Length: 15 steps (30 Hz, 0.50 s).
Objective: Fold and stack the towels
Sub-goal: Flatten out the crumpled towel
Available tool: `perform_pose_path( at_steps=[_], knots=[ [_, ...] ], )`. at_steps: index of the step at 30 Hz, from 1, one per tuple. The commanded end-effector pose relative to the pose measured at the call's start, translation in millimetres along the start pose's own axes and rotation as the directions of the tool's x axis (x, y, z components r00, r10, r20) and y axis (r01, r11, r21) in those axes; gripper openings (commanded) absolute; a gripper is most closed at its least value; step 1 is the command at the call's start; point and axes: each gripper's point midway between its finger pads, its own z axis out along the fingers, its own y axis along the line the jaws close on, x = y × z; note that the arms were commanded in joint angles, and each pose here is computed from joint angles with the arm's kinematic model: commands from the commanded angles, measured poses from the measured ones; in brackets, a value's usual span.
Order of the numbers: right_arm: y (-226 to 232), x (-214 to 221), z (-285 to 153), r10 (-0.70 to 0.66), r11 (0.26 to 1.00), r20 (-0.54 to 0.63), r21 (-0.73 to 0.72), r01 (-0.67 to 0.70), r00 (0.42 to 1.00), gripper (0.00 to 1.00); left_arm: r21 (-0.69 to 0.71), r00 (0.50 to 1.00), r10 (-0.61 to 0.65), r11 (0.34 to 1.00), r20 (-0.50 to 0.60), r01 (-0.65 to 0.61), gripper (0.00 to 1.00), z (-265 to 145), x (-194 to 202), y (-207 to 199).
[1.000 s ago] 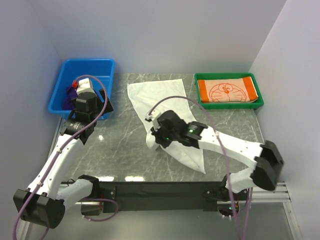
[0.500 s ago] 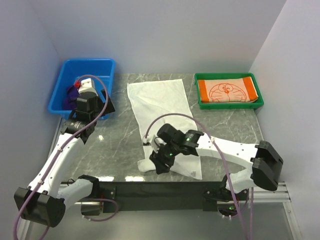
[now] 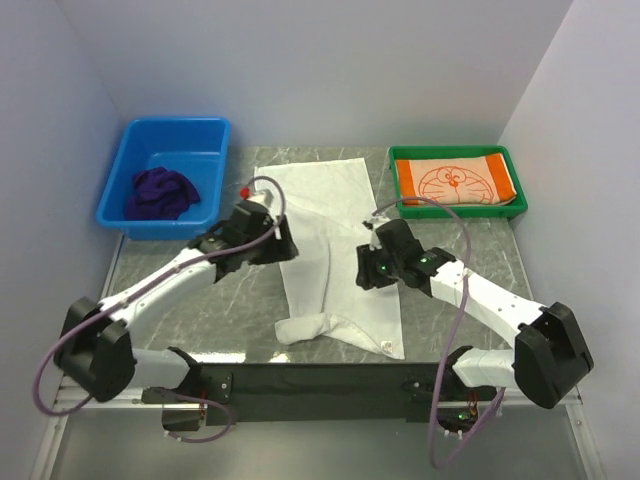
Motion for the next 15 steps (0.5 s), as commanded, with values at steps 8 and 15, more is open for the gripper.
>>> perform_pose_path(
  at_steps=[8,15],
  knots=[
    [-49,17,27,0.25,0.962,0.009,0.112,-0.249,0.968,0.48,-0.117,0.971,-0.009,0.993,-0.239,-0.02,0.46,68,75,2],
    [-67,35,34,0.349,0.927,-0.04,0.161,-0.339,0.936,0.47,-0.335,0.947,-0.002,0.935,-0.323,-0.112,0.27,77,105,50]
  ],
)
